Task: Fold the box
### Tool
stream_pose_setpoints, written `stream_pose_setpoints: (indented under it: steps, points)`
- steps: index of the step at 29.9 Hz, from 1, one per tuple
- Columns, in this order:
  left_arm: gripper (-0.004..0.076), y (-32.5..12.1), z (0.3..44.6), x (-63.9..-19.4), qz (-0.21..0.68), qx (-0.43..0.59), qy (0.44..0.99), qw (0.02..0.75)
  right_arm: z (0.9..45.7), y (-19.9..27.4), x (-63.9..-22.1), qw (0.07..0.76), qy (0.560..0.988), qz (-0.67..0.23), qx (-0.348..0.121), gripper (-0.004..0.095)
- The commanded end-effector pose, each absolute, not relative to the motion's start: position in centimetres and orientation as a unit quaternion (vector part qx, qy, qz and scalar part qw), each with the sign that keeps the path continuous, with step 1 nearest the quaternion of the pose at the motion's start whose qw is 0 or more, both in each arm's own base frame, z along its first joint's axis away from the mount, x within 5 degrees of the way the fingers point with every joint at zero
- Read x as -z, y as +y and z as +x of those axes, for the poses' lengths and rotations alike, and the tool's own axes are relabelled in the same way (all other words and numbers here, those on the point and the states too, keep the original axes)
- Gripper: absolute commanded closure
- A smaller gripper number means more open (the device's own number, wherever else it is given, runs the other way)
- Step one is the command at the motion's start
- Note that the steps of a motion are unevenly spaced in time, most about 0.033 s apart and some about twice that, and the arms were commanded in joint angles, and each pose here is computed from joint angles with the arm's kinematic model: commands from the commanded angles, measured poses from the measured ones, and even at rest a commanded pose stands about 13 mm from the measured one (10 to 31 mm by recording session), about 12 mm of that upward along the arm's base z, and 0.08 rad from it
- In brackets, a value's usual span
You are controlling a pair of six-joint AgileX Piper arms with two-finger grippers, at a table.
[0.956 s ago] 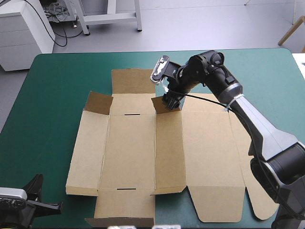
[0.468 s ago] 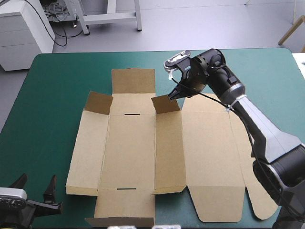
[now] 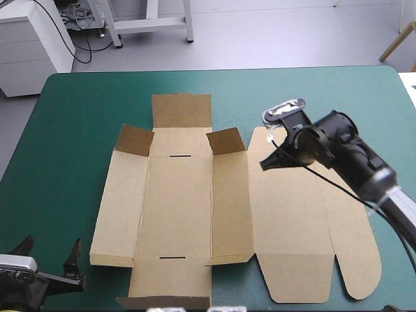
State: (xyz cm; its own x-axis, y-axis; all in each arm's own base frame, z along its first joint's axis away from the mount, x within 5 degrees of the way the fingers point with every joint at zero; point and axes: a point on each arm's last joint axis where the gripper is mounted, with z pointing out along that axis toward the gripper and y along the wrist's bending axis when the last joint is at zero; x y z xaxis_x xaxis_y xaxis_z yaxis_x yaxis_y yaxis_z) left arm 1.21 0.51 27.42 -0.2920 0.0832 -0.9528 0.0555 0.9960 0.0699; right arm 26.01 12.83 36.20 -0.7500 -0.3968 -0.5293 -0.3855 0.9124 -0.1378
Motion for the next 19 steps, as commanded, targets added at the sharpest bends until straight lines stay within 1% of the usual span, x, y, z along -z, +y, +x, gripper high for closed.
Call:
stream_pose_setpoints:
  steps: [1,4,8,12,17,19]
  points:
    - [0.0084,0.4,2.3,-30.2,0.046,-0.011,0.790,0.612,22.7,10.8,-38.1,0.345,0.919,-0.190,-0.006,0.0908]
    - [0.0084,0.3,3.8,-32.2,0.048,-0.017,0.809,0.586,20.4,9.6,-37.8,0.350,0.919,-0.181,-0.012,0.0908]
    - [0.0084,0.3,6.9,-34.8,0.054,-0.044,0.847,0.527,17.5,7.9,-37.3,0.363,0.915,-0.175,-0.018,0.0908]
    - [0.0086,0.1,10.6,-36.5,0.056,-0.055,0.882,0.464,14.7,6.6,-36.3,0.387,0.905,-0.170,-0.041,0.0908]
    - [0.0094,-0.4,14.8,-36.3,0.058,-0.053,0.919,0.385,12.4,5.7,-34.8,0.419,0.890,-0.166,-0.072,0.0908]
    - [0.0094,-0.6,15.7,-35.7,0.059,-0.048,0.929,0.362,11.6,5.3,-34.4,0.427,0.886,-0.165,-0.078,0.0908]
